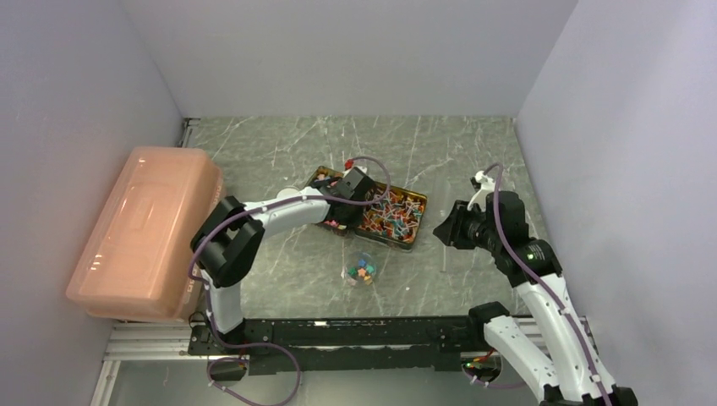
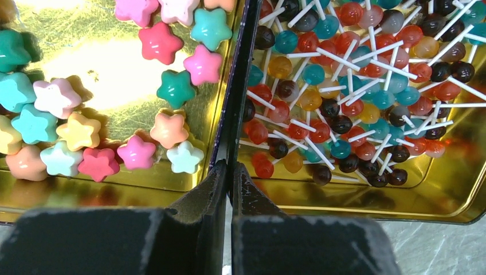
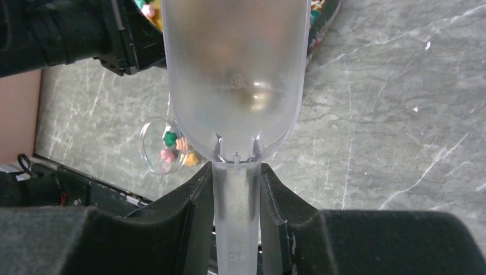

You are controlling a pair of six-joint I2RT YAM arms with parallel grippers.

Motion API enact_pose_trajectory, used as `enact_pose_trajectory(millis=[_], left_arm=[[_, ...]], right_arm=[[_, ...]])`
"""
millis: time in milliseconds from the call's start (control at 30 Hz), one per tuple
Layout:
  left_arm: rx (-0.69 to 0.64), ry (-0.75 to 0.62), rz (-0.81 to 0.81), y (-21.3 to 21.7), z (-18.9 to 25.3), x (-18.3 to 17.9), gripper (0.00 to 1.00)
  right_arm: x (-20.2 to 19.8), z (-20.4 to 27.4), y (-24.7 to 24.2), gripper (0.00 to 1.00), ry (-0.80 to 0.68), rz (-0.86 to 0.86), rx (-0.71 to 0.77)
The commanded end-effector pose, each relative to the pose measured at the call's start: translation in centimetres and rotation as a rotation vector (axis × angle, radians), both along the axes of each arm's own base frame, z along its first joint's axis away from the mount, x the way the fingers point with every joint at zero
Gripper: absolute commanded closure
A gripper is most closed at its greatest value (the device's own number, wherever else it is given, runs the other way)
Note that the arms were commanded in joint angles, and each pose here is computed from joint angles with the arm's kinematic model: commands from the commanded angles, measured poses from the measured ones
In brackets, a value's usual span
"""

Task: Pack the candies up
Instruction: Move the storage box to the center of the board.

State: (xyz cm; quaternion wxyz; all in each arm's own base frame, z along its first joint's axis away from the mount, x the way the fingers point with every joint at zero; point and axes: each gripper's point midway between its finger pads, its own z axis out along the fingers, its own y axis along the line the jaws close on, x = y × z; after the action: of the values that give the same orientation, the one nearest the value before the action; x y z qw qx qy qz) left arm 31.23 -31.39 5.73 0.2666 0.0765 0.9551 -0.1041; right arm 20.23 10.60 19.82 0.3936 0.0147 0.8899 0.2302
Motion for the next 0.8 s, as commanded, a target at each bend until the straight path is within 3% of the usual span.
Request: enact_pose_trajectory(millis=[0, 67, 233, 300, 433, 767], left_arm=[[0.069, 0.074, 0.039, 4.1, -1.8, -1.3, 1.00], [0.053, 0.057, 0.018, 3.9, -1.1, -1.3, 0.90], [0.015, 0.032, -0.031, 3.3, 0.4, -1.3, 0.49], [0.008, 0.017, -0.040, 3.3, 1.2, -1.3, 0.40], [-0.017, -0.006, -0.065, 3.3, 2.7, -1.6, 0.33], [-0.138, -0.053, -0.152, 3.6, 11.0, -4.0, 0.28]], right_arm=[[0.6, 1.6, 0.6, 1.00, -0.017, 0.050, -0.009], [0.8, 1.5, 0.8, 1.00, -0.003, 0.058, -0.019], [1.1, 1.3, 1.7, 1.00, 0.048, 0.101, -0.059], [1.1, 1.1, 2.1, 1.00, 0.060, 0.120, -0.087], [0.6, 0.6, 3.3, 1.00, 0.079, 0.174, -0.141], [-2.2, 0.3, 6.9, 1.00, 0.065, 0.395, -0.250]])
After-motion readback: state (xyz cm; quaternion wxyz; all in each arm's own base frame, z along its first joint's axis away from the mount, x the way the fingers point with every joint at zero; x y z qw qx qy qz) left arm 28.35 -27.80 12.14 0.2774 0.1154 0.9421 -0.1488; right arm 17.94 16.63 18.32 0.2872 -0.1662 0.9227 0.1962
